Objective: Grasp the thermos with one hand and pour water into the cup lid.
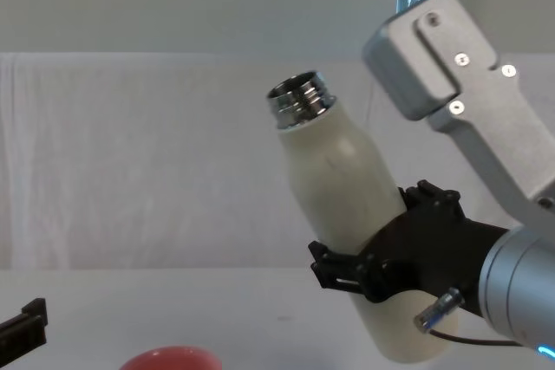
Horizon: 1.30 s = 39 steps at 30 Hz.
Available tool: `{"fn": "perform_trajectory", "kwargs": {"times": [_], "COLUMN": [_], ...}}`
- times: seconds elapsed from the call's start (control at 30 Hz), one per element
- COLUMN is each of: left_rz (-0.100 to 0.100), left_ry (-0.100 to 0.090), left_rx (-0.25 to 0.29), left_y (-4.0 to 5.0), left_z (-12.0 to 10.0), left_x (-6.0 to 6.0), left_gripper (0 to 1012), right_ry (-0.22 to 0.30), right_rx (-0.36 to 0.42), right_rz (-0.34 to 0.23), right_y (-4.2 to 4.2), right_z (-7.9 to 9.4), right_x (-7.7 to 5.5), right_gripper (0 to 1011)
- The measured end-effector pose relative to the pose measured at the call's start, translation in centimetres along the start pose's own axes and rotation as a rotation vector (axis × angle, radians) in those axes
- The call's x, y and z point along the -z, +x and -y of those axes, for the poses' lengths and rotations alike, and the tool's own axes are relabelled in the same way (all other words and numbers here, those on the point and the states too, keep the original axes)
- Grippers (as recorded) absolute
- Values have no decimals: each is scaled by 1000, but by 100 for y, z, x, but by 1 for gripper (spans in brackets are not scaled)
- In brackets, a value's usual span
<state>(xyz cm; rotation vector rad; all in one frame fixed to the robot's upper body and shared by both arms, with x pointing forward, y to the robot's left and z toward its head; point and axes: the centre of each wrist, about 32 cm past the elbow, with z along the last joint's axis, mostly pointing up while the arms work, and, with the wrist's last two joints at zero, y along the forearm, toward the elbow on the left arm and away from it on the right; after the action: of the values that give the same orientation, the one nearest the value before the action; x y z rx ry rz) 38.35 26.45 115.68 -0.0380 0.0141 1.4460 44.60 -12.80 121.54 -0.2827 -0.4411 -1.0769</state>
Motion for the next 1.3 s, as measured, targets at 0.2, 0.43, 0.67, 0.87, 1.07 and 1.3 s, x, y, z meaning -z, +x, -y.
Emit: {"fn": "perform_trajectory", "kwargs": {"times": [0.2, 0.43, 0.67, 0.87, 1.07, 1.3], "left_rz": [0, 0, 0, 0, 0, 0], "left_ry": [0, 0, 0, 0, 0, 0], "left_rx": [0, 0, 0, 0, 0, 0], "left_y": [0, 0, 0, 0, 0, 0], "left_z": [0, 0, 0, 0, 0, 0], "left_x": [0, 0, 0, 0, 0, 0], "left_gripper": [1001, 1001, 1001, 1001, 1001, 1001], "right_ry": [7, 11, 11, 6, 3, 2], "right_rx": [11, 20, 15, 6, -21, -40], "right_rz": [-80, -156, -290, -358, -444, -516], "right_y": [41, 76, 127, 158, 211, 251], "right_z": [-5, -6, 1, 6, 15, 25], "right_x": [35, 67, 118, 138, 175, 210], "right_gripper": [960, 960, 960, 960, 960, 960]}}
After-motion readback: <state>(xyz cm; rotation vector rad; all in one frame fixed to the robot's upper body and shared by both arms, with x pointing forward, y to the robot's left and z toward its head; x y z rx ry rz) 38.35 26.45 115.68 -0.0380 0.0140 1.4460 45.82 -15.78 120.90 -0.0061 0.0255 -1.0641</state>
